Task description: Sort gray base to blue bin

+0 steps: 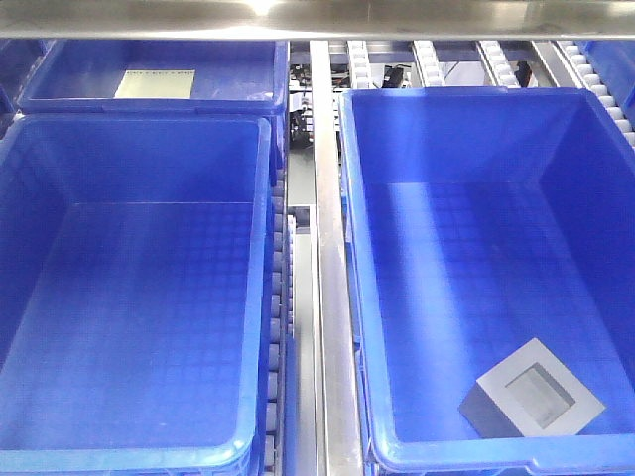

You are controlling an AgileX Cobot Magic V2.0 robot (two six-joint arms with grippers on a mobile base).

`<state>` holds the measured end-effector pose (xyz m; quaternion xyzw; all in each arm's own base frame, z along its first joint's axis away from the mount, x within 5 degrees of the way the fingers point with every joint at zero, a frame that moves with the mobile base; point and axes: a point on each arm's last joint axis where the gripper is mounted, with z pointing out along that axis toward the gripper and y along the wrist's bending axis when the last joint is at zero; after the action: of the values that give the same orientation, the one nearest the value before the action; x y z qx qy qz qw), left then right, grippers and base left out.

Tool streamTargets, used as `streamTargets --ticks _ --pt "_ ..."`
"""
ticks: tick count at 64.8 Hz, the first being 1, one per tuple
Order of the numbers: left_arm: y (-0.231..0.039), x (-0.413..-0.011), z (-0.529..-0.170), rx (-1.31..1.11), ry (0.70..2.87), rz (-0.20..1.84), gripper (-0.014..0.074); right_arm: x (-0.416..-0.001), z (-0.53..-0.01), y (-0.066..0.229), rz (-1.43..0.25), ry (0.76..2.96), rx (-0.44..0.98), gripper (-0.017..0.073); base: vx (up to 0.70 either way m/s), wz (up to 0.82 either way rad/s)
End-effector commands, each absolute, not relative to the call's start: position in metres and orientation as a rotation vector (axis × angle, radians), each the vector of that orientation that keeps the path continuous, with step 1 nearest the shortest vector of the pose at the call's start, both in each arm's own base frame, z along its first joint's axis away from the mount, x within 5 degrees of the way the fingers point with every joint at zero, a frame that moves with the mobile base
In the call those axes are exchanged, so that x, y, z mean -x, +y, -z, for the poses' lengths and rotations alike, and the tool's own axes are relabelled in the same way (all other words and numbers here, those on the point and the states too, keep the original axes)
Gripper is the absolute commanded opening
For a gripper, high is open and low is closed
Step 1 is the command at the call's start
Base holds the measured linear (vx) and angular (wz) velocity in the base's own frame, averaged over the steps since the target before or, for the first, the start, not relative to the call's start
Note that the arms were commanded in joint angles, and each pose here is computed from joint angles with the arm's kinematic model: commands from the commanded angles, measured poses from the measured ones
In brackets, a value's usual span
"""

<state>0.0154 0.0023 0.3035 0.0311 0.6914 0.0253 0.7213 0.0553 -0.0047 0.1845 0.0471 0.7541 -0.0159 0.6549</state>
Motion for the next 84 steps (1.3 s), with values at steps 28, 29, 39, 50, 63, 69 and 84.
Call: streamTargets --ticks 28,29,39,50,63,69,84 --pt "-0.001 -0.052 -0.216 -0.09 1.556 -0.044 -0.0007 -0.056 -0.191 -0.005 0.05 1.64 -0.092 -0.0005 0.0 0.0" --pt "-0.001 -0.053 -0.213 -0.091 1.556 -0.044 -0.0007 -0.056 -0.191 -0.005 0.05 1.64 -0.092 -0.0005 0.0 0.0" --pt "-0.002 -0.055 -0.203 -0.092 1.564 -0.041 -0.0007 -0.056 -0.191 -0.005 0.05 1.64 -0.092 -0.0005 0.0 0.0" --pt "-0.002 -0.055 -0.203 -0.092 1.564 -0.041 -0.0007 -0.056 -0.191 -0.005 0.05 1.64 -0.092 -0.0005 0.0 0.0" --pt "-0.002 -0.055 -0.203 -0.092 1.564 -0.041 -0.0007 -0.056 -0.191 -0.005 0.05 1.64 -0.092 -0.0005 0.0 0.0" --pt "-0.002 -0.055 -0.203 -0.092 1.564 -0.041 -0.0007 -0.056 -0.191 -0.005 0.05 1.64 -0.092 -0.0005 0.0 0.0" --pt "-0.002 -0.055 -0.203 -0.092 1.566 -0.041 -0.0007 -0.056 -0.191 -0.005 0.05 1.64 -0.092 -0.0005 0.0 0.0"
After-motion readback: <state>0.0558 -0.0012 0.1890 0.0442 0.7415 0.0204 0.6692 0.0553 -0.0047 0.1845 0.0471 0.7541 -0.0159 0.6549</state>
